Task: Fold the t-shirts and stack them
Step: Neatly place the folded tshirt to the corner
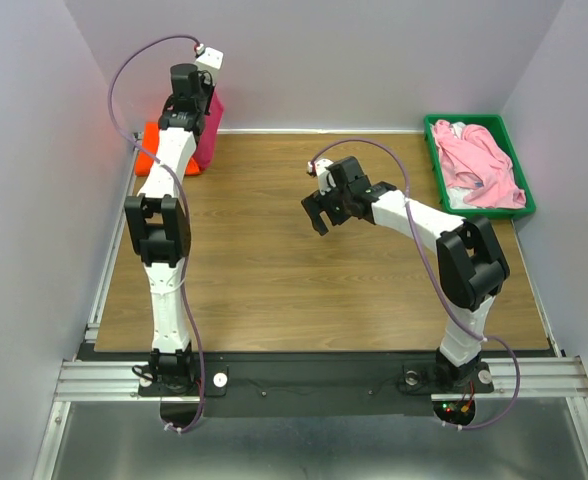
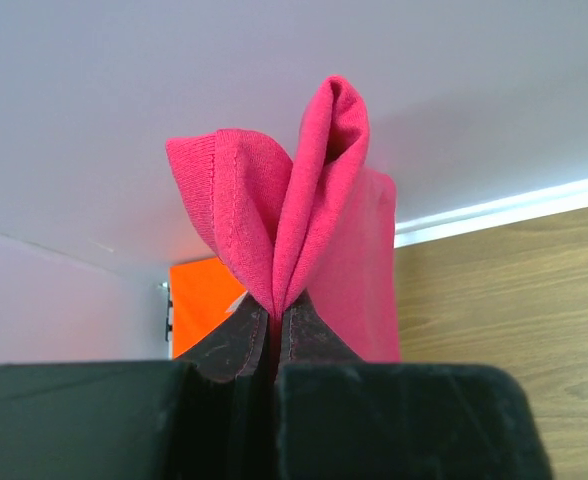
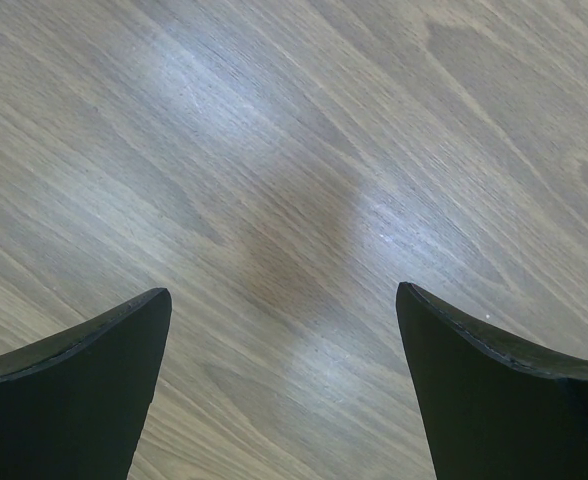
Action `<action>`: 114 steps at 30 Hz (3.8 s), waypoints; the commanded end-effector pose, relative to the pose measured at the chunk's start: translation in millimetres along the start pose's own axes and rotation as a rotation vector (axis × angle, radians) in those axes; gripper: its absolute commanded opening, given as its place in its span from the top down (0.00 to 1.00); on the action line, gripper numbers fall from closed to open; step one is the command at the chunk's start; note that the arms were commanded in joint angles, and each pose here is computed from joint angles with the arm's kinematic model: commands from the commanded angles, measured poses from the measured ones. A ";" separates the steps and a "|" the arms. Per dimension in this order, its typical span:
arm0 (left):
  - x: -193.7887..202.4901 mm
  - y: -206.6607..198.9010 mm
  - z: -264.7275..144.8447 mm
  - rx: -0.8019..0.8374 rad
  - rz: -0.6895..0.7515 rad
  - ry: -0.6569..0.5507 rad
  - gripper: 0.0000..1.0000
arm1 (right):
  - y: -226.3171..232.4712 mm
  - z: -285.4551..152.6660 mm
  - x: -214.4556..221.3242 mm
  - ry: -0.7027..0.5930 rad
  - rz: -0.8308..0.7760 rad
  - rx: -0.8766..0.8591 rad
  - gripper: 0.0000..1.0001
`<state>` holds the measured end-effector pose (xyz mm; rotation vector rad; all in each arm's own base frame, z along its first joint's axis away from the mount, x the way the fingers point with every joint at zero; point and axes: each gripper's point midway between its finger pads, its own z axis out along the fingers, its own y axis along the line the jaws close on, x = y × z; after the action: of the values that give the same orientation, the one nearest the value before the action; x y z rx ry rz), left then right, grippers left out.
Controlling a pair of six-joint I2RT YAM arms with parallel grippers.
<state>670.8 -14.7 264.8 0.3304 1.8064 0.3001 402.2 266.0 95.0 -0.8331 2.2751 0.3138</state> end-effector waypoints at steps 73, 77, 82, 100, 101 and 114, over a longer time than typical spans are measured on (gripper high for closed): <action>88.9 142.9 62.3 -0.242 0.167 -0.041 0.59 | 0.0 40.6 0.4 0.067 0.024 -0.024 0.00; 54.6 177.1 40.3 -0.298 0.124 -0.104 0.27 | 0.2 38.5 0.7 0.067 0.017 -0.026 0.00; 28.3 194.7 11.4 -0.282 0.088 -0.145 0.27 | 0.3 33.9 5.1 0.072 0.012 -0.024 0.00; 107.7 171.9 23.0 -0.049 -0.160 -0.033 0.64 | 15.9 36.8 13.6 0.089 0.078 -0.136 0.00; 123.5 171.8 28.1 -0.066 -0.170 -0.001 0.65 | 15.7 36.2 13.4 0.090 0.078 -0.134 0.00; 219.5 161.3 48.5 -0.147 -0.192 0.186 0.68 | 13.0 43.6 16.1 0.110 0.086 -0.129 0.00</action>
<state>674.6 197.7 96.6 0.0914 2.0136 0.2680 400.8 284.5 42.3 -0.8565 2.4290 0.4540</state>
